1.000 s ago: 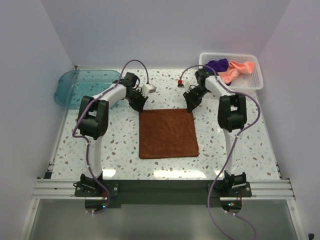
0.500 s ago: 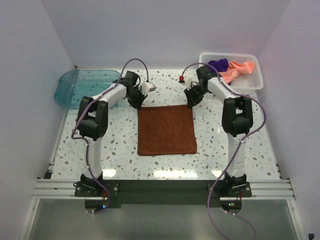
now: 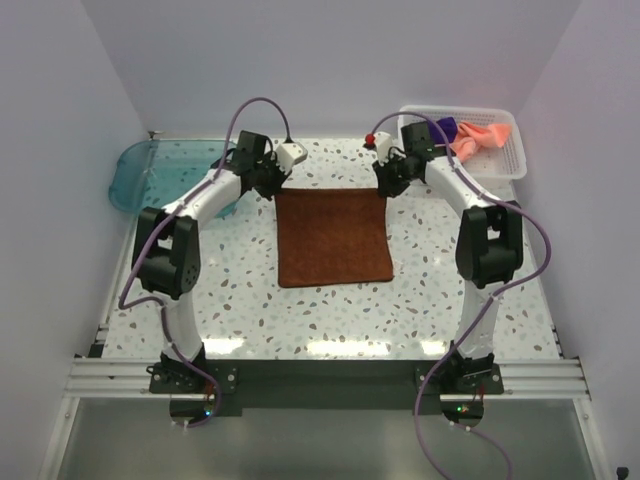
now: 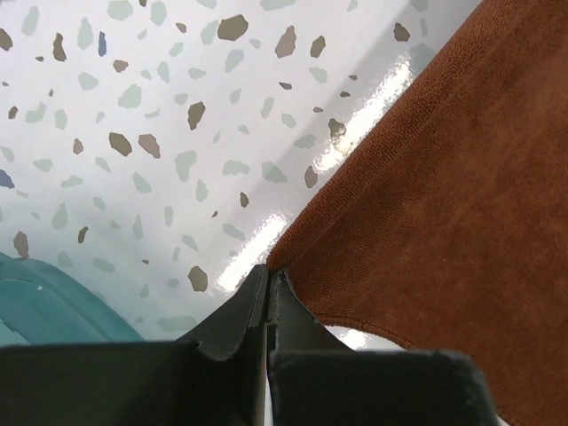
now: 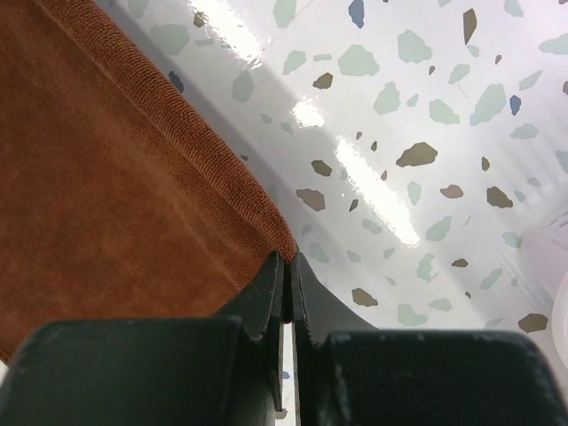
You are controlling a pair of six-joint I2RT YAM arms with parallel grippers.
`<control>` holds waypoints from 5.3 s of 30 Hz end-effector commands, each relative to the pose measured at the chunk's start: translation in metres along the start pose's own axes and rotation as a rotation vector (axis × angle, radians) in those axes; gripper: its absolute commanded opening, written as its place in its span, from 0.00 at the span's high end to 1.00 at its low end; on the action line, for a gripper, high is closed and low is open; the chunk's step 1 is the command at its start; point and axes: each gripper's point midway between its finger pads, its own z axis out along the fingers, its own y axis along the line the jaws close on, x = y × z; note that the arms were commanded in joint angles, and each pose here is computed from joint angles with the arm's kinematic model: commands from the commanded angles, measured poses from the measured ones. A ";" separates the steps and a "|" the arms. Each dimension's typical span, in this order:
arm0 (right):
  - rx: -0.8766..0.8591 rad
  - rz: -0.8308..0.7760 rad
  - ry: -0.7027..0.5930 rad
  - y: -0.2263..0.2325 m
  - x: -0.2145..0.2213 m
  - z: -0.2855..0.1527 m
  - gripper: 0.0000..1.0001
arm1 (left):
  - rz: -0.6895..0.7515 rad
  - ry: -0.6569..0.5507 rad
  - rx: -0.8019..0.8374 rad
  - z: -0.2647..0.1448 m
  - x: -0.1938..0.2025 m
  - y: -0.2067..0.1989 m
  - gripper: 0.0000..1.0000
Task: Fold and stack the towels
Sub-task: Fold the towel
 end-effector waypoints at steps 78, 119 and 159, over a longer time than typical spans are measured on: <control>0.123 -0.002 0.021 0.098 0.087 -0.048 0.96 | -0.311 0.023 -0.060 -0.076 0.061 -0.119 1.00; 0.085 0.081 0.127 0.118 0.132 -0.046 0.89 | -0.385 0.125 0.063 -0.062 0.104 -0.174 0.83; 0.247 0.784 -0.109 0.136 0.150 -0.026 0.49 | -0.812 0.118 -0.128 -0.040 0.129 -0.192 0.81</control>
